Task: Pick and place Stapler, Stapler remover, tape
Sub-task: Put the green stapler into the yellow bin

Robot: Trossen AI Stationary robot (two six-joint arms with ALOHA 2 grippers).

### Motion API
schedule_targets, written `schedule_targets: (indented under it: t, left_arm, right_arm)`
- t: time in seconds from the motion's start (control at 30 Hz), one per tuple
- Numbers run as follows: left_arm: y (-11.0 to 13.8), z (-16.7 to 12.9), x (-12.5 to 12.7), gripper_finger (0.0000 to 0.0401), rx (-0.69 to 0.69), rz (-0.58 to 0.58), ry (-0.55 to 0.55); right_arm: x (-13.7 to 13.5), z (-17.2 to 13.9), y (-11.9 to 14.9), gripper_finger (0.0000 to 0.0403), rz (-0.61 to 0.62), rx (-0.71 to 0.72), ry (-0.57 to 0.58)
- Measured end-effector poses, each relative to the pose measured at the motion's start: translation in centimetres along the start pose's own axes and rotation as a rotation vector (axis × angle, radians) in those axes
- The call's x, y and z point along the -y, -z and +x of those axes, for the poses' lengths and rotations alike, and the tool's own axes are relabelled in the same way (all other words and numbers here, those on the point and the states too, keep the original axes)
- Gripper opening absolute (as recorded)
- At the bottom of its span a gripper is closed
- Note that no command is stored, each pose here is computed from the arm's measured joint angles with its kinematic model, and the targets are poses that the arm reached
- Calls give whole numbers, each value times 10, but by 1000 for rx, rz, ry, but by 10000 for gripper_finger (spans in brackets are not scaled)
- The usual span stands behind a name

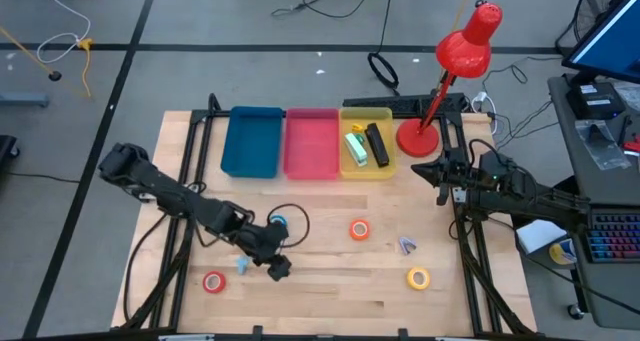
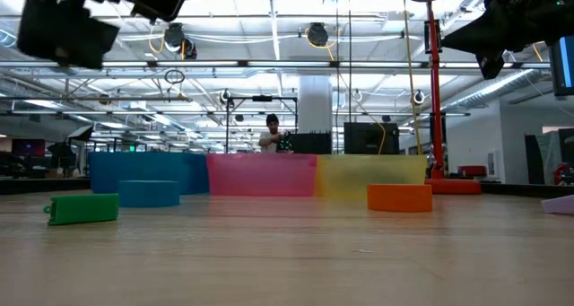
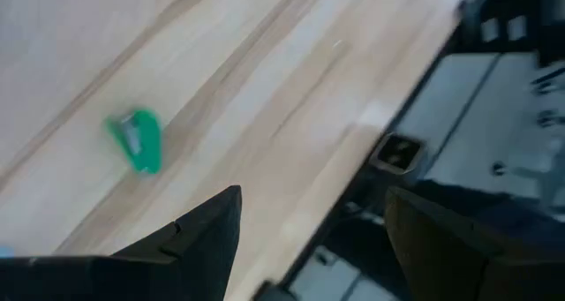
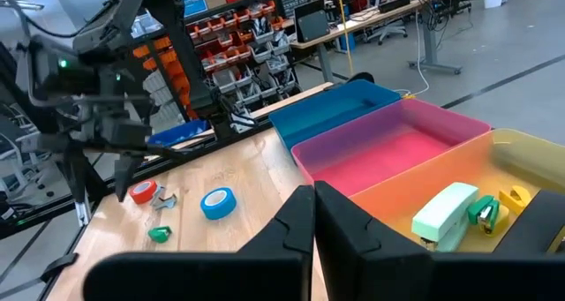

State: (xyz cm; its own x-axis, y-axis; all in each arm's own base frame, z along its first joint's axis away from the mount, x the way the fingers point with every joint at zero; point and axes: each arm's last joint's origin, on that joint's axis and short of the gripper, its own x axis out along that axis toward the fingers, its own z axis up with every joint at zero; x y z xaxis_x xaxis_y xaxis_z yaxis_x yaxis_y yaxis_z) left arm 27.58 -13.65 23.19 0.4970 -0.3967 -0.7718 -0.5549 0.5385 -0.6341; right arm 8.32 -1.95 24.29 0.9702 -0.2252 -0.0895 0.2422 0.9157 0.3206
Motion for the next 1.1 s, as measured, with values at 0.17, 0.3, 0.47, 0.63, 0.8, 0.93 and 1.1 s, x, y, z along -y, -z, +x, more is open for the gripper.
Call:
schedule_targets:
  t: [0.17, 0.3, 0.47, 0.63, 0.8, 0.93, 1.1]
  left_arm:
    - [4, 9, -3, 273, -9, 85, -41]
    - [6, 13, -3, 273, -16, 187, -52]
    - [4, 15, -10, 273, 58, 165, -137]
    - [3, 14, -12, 273, 86, 126, -166]
    - [3, 14, -11, 273, 93, 90, -160]
    - [2, 15, -6, 273, 110, 95, -100]
    - [-1, 15, 4, 273, 140, 107, -1]
  right_arm:
    - [0, 0, 0, 1, -1, 4, -1]
    - [0, 0, 0, 2, -2, 5, -2]
    - [0, 0, -1, 1, -2, 6, 0]
    - [0, 0, -1, 1, -2, 6, 0]
    - [0, 0, -1, 2, -2, 6, 0]
    - [0, 0, -1, 1, -3, 6, 0]
    - [0, 0, -1, 1, -3, 6, 0]
